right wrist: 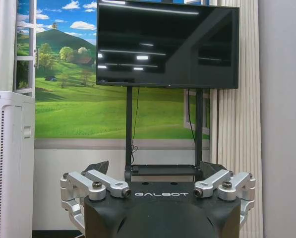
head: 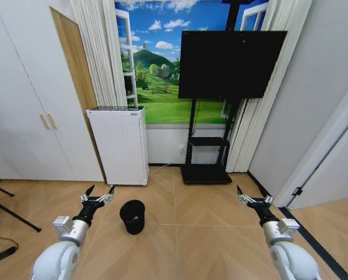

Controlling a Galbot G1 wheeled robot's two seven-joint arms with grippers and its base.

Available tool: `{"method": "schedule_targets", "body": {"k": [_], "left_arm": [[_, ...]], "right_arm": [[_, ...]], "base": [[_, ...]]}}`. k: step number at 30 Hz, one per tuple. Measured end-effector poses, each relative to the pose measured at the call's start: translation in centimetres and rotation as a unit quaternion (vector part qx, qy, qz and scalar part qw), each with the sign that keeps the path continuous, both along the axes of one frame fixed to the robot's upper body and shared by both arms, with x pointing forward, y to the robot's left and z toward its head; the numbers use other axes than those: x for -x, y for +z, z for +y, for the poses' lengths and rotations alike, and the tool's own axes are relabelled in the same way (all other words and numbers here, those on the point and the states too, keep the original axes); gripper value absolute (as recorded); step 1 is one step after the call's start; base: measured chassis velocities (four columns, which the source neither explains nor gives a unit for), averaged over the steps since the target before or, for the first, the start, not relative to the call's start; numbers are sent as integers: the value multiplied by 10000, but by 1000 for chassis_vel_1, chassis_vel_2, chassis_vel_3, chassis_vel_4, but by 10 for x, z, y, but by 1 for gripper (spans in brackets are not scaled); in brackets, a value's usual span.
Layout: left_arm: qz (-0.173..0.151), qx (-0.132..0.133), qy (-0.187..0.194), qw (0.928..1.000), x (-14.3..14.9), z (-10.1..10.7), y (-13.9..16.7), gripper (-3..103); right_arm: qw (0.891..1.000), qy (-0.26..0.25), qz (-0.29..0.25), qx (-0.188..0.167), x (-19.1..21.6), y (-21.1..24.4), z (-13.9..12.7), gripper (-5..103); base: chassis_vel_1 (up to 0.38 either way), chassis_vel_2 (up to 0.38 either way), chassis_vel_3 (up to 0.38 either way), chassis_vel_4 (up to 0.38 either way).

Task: Pick up the trash bin and place the garbage on the floor into it.

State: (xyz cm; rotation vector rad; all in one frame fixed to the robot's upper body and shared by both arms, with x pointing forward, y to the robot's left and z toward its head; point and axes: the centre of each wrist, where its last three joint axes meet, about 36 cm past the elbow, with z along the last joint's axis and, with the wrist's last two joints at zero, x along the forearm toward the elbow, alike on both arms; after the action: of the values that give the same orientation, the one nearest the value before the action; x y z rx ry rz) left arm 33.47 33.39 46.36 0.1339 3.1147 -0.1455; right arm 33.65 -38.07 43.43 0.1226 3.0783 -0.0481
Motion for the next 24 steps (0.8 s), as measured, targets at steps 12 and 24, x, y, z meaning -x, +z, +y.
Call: {"method": "schedule_targets", "body": {"k": [12,24], "left_arm": [[-37,49,31,10000,4,-3,0,100],[-57,35,-45,10000,5,-3,-1,100]], "right_arm": [[10000,-16,66,-49,5,5,6,100],[9999,-85,79,-40,10,7,5,100]], "base": [[0,0,0,0],[0,0,0,0]]}}
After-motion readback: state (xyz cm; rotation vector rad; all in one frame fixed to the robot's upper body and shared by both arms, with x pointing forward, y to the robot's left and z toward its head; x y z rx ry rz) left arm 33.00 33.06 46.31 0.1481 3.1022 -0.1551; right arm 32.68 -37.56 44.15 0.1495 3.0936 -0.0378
